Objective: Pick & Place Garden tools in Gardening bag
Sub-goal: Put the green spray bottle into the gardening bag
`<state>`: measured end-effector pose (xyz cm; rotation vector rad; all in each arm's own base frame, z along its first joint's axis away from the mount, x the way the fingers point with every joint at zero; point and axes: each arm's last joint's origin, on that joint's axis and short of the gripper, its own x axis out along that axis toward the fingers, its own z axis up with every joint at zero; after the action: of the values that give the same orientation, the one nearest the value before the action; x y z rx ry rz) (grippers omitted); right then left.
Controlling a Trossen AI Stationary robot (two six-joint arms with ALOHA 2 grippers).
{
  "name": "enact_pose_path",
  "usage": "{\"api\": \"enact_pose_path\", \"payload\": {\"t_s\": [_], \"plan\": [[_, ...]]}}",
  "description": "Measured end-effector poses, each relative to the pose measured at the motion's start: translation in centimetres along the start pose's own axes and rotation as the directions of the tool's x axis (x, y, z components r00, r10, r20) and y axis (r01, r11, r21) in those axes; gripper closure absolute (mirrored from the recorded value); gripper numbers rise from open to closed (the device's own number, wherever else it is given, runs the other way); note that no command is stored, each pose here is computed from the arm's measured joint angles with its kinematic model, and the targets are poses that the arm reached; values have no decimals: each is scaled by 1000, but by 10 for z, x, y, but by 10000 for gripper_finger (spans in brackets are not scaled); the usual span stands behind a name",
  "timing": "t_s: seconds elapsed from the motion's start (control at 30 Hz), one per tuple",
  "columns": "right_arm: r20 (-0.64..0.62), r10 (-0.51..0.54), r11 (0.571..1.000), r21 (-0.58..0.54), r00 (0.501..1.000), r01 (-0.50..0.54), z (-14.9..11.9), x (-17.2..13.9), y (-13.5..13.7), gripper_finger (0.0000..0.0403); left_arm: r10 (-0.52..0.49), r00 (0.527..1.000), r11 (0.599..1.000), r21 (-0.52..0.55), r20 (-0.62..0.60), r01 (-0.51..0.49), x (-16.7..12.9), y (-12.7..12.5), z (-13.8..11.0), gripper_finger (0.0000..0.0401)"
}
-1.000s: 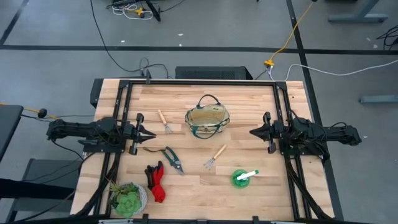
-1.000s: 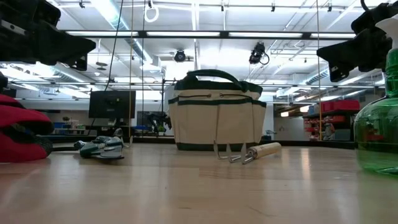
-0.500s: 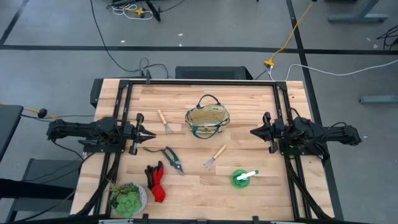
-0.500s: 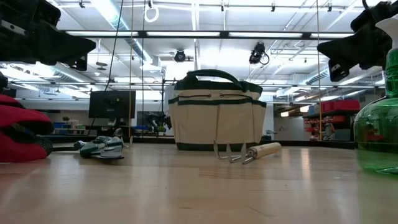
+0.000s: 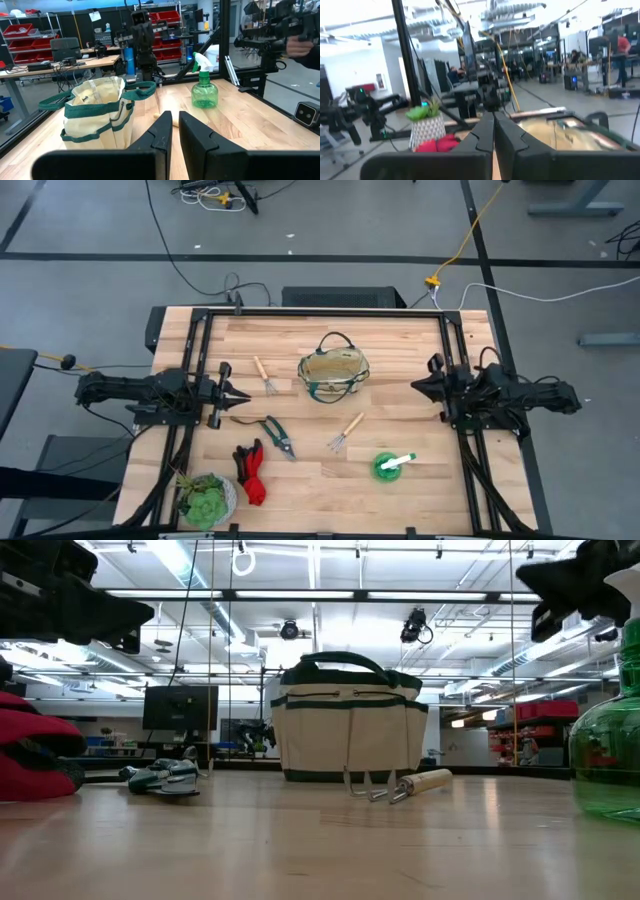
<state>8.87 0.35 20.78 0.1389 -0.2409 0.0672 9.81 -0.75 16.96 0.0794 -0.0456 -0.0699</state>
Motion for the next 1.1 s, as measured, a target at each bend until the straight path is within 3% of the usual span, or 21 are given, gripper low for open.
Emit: {"api": "enact_pose_path", "payload": {"t_s": [0.73,1.1], "plan": [[268,37,999,-13,963,-35,95,-20,14,387,0,1000,1000,0,0,0,0,0,0,360],[253,-26,1000,4,967,26,134,-22,17,387,0,1000,1000,0,0,0,0,0,0,360]]}}
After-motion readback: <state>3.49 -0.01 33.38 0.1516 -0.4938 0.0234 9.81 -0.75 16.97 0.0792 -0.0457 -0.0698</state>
